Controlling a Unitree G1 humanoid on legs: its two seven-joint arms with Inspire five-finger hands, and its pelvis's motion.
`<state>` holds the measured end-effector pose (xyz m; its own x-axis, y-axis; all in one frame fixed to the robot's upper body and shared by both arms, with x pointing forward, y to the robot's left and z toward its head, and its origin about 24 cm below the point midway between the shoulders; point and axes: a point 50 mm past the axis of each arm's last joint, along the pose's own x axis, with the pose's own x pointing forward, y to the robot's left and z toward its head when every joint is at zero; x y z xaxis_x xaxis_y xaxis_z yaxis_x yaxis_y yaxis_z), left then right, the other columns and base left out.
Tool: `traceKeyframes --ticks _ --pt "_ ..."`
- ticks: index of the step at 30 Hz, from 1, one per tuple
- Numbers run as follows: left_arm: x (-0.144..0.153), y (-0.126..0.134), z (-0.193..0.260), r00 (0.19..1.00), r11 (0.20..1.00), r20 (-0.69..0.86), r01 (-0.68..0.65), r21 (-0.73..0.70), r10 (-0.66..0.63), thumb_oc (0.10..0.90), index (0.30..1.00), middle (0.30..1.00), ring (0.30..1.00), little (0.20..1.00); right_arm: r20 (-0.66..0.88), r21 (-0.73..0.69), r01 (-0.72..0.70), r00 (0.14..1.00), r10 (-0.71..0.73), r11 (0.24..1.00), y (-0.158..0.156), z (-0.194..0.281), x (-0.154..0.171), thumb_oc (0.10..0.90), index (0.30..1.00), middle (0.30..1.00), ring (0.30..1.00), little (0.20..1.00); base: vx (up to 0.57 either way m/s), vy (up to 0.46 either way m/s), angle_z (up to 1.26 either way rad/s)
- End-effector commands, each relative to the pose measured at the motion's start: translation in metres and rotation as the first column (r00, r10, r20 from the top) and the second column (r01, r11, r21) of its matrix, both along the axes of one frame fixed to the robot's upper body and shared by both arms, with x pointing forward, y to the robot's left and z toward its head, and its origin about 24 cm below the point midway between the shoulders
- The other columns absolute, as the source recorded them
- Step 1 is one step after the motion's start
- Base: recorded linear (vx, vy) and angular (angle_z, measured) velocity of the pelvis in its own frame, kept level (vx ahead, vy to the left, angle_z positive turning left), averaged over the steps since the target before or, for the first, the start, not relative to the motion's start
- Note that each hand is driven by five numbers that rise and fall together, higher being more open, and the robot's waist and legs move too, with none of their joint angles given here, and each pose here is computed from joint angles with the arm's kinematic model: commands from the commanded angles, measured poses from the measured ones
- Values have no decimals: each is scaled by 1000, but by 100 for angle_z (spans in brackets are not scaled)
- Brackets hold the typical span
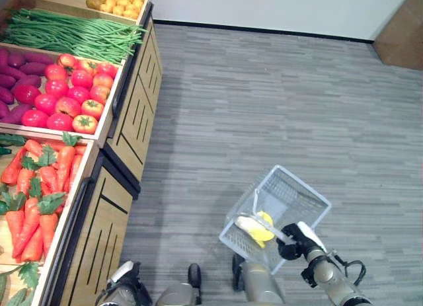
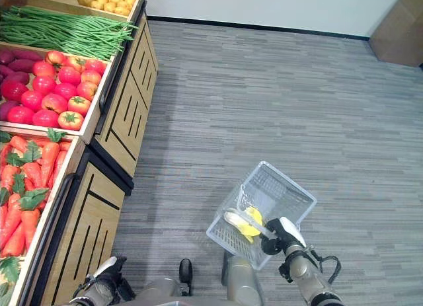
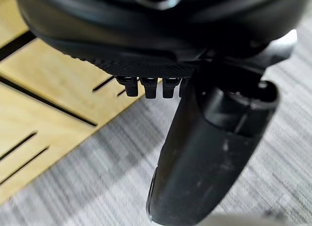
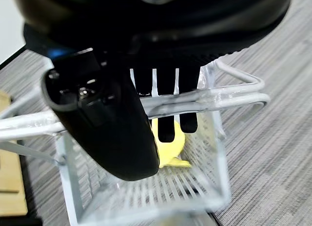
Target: Get the vegetables into the basket
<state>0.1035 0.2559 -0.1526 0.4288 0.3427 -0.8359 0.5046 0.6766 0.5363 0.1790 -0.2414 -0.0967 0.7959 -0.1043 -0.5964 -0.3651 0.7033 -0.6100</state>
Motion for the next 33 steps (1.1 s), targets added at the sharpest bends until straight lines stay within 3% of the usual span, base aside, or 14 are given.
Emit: traceKeyframes --ticks 1,13,20,26,33 --pt "2 12 5 1000 999 30 -4 36 3 900 1000 1000 1000 1000 116 -43 12 993 -7 999 -20 23 14 400 300 300 300 300 295 -77 52" --pt "-8 10 2 999 999 23 -46 26 46 900 1000 1000 1000 1000 100 -62 17 995 -11 998 -32 24 5 400 300 300 300 300 248 -166 38" --pt "20 0 7 995 1000 100 12 16 -14 900 1000 1000 1000 1000 99 -100 92 992 -82 991 -51 26 -7 400 300 300 300 300 122 -102 37" --pt "25 3 10 993 998 111 29 48 -34 900 1000 1000 1000 1000 105 -110 101 990 -90 989 -52 25 -9 400 300 300 300 300 157 85 31" --pt "9 7 7 997 998 72 20 55 -23 900 1000 1000 1000 1000 48 -108 69 997 -65 992 -41 14 -14 400 300 300 300 300 255 207 -21"
